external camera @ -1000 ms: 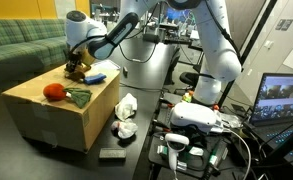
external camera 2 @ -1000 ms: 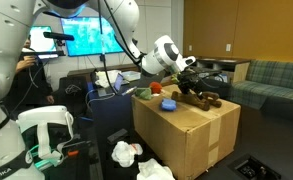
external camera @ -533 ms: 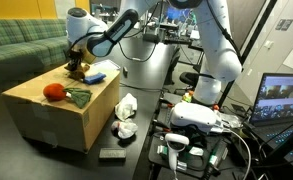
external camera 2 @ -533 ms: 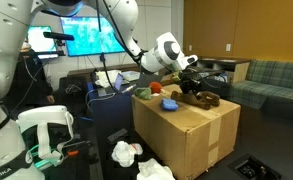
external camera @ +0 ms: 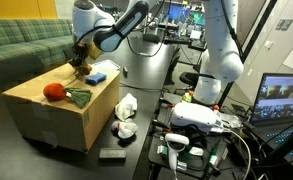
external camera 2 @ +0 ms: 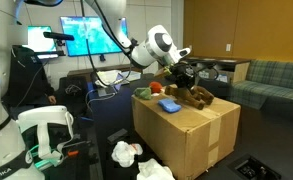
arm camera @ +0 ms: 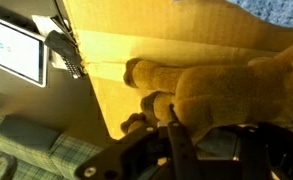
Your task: Put the objects on the box onto the table and the objects on the table on to the box
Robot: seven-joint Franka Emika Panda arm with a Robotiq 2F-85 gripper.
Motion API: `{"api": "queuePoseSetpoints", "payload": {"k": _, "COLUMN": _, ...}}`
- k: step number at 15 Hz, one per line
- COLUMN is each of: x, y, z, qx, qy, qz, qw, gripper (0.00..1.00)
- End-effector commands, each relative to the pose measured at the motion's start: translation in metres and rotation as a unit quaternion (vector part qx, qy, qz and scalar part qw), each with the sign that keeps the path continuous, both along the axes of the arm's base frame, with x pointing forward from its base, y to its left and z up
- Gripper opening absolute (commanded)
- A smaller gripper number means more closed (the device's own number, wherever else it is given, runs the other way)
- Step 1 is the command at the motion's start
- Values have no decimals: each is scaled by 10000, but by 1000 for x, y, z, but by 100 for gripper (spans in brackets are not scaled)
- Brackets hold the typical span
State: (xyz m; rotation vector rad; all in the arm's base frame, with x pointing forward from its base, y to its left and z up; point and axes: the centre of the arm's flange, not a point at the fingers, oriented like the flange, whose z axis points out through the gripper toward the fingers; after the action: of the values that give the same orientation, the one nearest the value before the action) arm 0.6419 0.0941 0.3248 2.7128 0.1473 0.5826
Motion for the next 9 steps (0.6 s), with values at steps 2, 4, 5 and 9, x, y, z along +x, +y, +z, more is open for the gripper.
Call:
{"api": "queuePoseSetpoints", "payload": {"k": 2, "x": -59, "y": -3, "z": 56, "qx": -10, "qy": -674, "qz": -332, "qw": 9972, "gripper": 2}}
{"api": "queuePoseSetpoints", "payload": {"k": 4, "x": -78, "y": -6, "z": 73, "qx": -76, "qy": -898, "qz": -539, "qw": 9945, "gripper": 2}}
{"api": "queuePoseSetpoints", "payload": {"k": 5, "x": -88, "y": -9, "z": 79, "qx": -106, "qy": -998, "qz": -641, "qw": 9929, "gripper": 2}}
{"api": "queuePoseSetpoints", "payload": {"k": 9, "x": -128, "y": -28, "z": 91, "qx": -244, "qy": -1248, "qz": -1212, "qw": 9844, "gripper": 2}}
